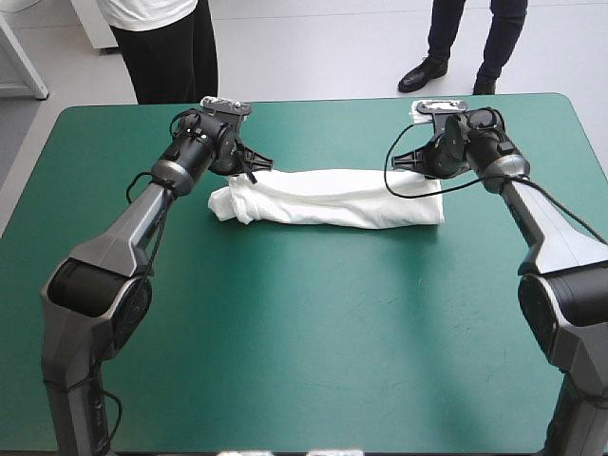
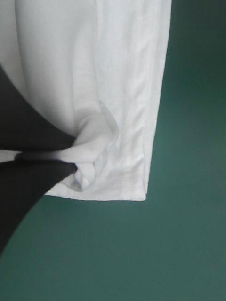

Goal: Fold the cloth

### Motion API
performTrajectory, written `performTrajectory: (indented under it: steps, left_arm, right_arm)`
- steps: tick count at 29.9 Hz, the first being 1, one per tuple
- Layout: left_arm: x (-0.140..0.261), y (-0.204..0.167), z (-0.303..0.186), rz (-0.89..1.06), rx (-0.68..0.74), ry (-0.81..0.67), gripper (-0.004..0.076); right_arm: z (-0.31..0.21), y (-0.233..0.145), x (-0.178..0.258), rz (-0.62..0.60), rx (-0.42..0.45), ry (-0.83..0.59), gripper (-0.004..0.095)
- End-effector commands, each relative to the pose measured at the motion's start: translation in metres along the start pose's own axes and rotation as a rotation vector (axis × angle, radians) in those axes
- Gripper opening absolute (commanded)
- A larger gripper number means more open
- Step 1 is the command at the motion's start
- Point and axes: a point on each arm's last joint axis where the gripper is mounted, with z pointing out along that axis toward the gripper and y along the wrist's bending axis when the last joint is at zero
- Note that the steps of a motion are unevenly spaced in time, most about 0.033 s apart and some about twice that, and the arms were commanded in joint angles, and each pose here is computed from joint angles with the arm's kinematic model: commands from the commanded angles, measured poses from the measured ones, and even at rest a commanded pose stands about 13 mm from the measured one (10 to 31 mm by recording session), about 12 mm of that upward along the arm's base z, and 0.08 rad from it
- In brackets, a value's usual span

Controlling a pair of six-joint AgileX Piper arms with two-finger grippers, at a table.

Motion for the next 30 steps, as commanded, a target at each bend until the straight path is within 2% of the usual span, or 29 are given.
performTrajectory:
  steps: [1, 9, 14, 16, 18, 21, 22, 24, 26, 27, 30]
  left_arm:
    - [-0.021, 0.009, -0.015, -0.019, -0.012, -0.092, -0.001]
    - [-0.024, 0.011, 0.016, -0.016, -0.022, -0.042, -0.001]
    - [-0.026, 0.008, 0.023, -0.022, -0.001, -0.07, -0.001]
    - [-0.026, 0.008, 0.023, -0.025, 0.006, -0.079, -0.0004]
    - [-0.026, 0.006, 0.023, -0.014, 0.022, -0.078, 0.0043]
    - [-0.026, 0.003, 0.021, -0.012, 0.063, -0.069, 0.0201]
    - [-0.026, 0.001, 0.018, -0.008, 0.08, -0.056, 0.0286]
    - [-0.026, 0.002, 0.011, -0.01, 0.083, -0.024, 0.0407]
    - [-0.027, 0.004, 0.001, -0.012, 0.071, 0.01, 0.0493]
    - [-0.029, 0.006, -0.005, -0.013, 0.067, 0.017, 0.0508]
    - [-0.038, 0.009, -0.026, -0.021, 0.066, -0.003, 0.0475]
  right_arm:
    - [-0.017, -0.008, -0.022, 0.02, 0.003, -0.124, -0.0017]
    - [0.018, -0.02, -0.022, 0.089, -0.005, -0.065, -0.0017]
    - [0.029, -0.021, -0.019, 0.094, -0.033, -0.033, -0.0015]
    - [0.03, -0.02, -0.018, 0.062, -0.037, -0.028, 0.0028]
    - [0.03, -0.019, -0.018, 0.07, -0.052, -0.027, 0.0132]
    - [0.023, -0.017, -0.021, 0.082, -0.072, -0.005, 0.0374]
    - [0.019, -0.015, -0.022, 0.09, -0.085, 0.006, 0.0455]
    - [0.009, -0.014, -0.027, 0.091, -0.095, 0.013, 0.0556]
    - [-0.005, -0.013, -0.035, 0.087, -0.1, -0.011, 0.0557]
    - [-0.012, -0.013, -0.04, 0.087, -0.106, -0.032, 0.0545]
    - [-0.036, -0.012, -0.049, 0.083, -0.114, -0.09, 0.0493]
